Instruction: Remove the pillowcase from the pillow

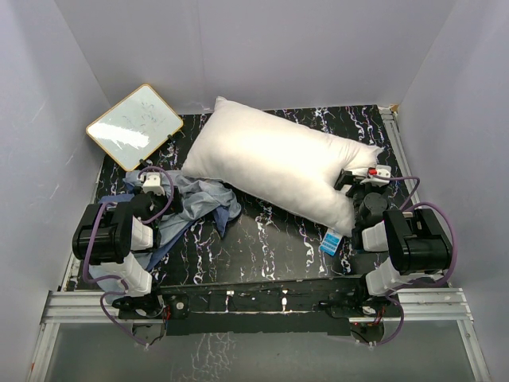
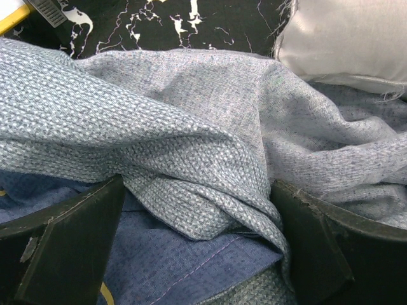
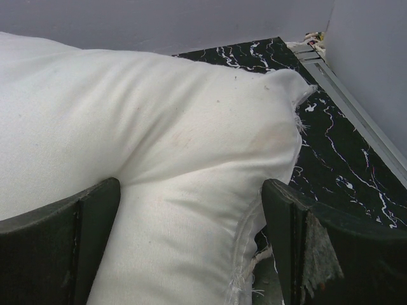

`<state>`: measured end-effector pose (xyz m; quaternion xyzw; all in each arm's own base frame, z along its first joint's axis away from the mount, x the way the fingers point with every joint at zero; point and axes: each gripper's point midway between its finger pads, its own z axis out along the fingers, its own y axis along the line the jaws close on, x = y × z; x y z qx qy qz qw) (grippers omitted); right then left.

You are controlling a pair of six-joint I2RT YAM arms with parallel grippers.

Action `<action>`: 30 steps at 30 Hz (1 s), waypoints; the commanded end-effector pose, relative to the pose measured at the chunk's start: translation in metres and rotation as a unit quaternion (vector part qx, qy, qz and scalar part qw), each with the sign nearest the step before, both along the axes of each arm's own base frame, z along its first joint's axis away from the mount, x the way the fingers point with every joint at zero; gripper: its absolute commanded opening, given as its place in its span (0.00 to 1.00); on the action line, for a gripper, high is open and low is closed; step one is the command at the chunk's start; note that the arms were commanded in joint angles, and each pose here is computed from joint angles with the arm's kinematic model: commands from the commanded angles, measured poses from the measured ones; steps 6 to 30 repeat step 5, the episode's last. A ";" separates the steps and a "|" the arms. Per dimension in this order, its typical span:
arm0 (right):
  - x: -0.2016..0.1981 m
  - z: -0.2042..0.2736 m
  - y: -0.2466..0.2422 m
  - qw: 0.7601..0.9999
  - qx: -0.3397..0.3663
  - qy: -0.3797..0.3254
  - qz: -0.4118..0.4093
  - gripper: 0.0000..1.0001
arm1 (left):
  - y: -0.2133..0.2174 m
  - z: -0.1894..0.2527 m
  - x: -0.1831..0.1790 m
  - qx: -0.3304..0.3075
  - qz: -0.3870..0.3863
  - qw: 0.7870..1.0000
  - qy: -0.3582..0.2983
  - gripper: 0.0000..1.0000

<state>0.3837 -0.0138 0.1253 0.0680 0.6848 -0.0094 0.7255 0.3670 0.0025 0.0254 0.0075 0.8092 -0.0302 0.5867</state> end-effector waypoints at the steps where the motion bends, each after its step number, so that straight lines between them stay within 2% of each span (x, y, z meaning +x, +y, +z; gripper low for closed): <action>1: -0.007 -0.039 0.018 0.996 -0.030 0.071 0.051 0.98 | 0.002 0.008 0.008 0.002 0.005 1.000 -0.014 0.97; 30: -0.006 -0.038 0.018 0.996 -0.030 0.071 0.051 0.98 | 0.002 0.010 0.007 0.001 0.005 1.000 -0.020 0.97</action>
